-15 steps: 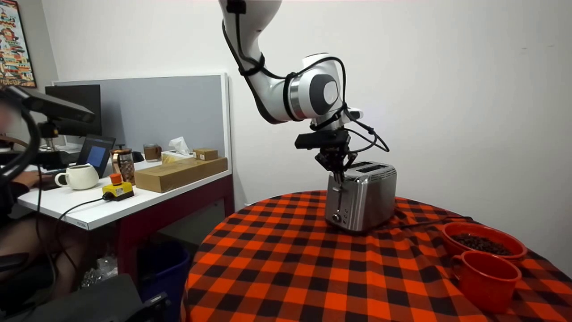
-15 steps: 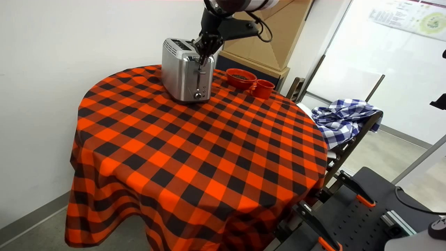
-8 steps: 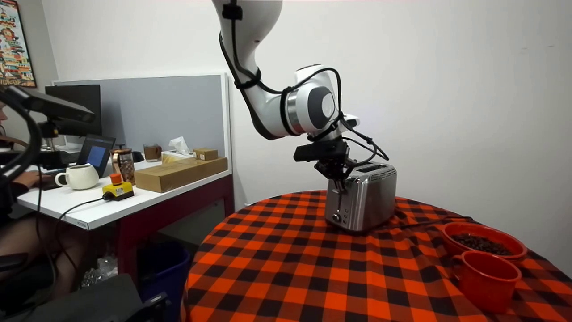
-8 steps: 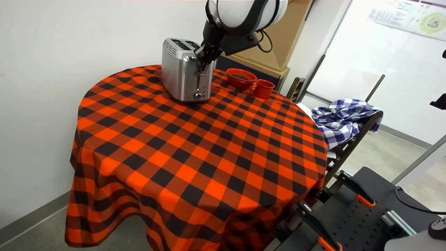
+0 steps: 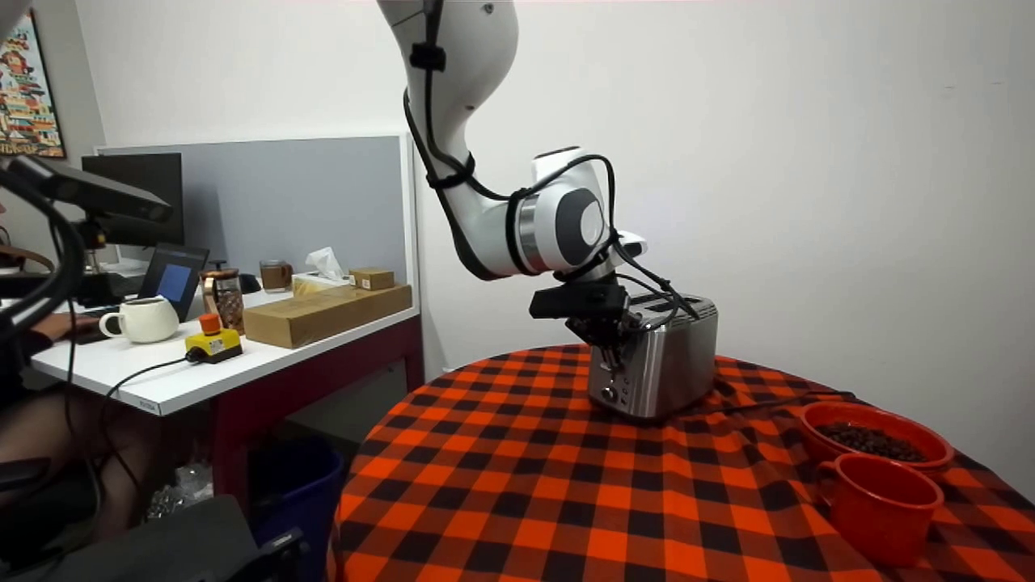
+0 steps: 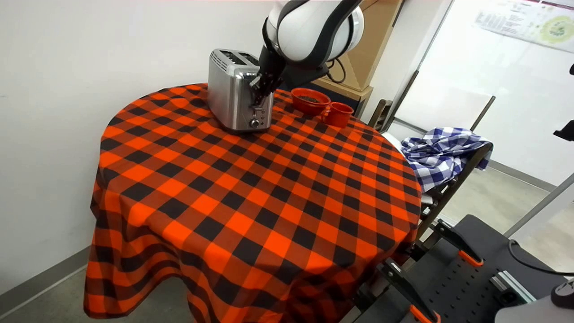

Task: Switch on the toaster

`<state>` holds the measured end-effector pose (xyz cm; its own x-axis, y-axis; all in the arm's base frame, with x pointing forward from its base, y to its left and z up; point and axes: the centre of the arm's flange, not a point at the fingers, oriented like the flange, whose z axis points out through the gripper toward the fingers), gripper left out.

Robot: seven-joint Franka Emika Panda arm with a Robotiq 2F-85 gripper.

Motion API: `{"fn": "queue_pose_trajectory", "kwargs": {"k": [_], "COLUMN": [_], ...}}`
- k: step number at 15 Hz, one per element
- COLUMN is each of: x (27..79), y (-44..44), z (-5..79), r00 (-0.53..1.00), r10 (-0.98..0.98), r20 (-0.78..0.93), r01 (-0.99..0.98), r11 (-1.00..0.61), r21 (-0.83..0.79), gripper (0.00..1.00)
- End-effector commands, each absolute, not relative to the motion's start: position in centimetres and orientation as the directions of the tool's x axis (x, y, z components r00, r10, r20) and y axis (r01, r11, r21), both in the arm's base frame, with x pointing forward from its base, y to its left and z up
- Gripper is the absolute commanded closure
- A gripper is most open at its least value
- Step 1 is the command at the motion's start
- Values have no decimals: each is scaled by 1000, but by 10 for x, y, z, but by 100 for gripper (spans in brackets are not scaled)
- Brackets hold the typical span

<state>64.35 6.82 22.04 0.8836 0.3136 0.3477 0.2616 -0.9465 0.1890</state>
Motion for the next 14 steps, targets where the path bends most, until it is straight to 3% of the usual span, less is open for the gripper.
{"fn": "queue_pose_trajectory", "kwargs": {"k": [1, 7, 8, 9, 14], "x": [657, 659, 657, 655, 631], "y": [69, 68, 68, 67, 63], "z": [174, 170, 177, 184, 217], "r00": [885, 893, 896, 896, 898], "r10": [340, 345, 349, 349, 398], "r20": [317, 290, 276, 273, 188], "r01": [284, 293, 305, 311, 394], "r11": [-935, -933, -933, -935, -917], "r21": [212, 209, 191, 173, 58], "gripper": [100, 100, 74, 73, 35]}}
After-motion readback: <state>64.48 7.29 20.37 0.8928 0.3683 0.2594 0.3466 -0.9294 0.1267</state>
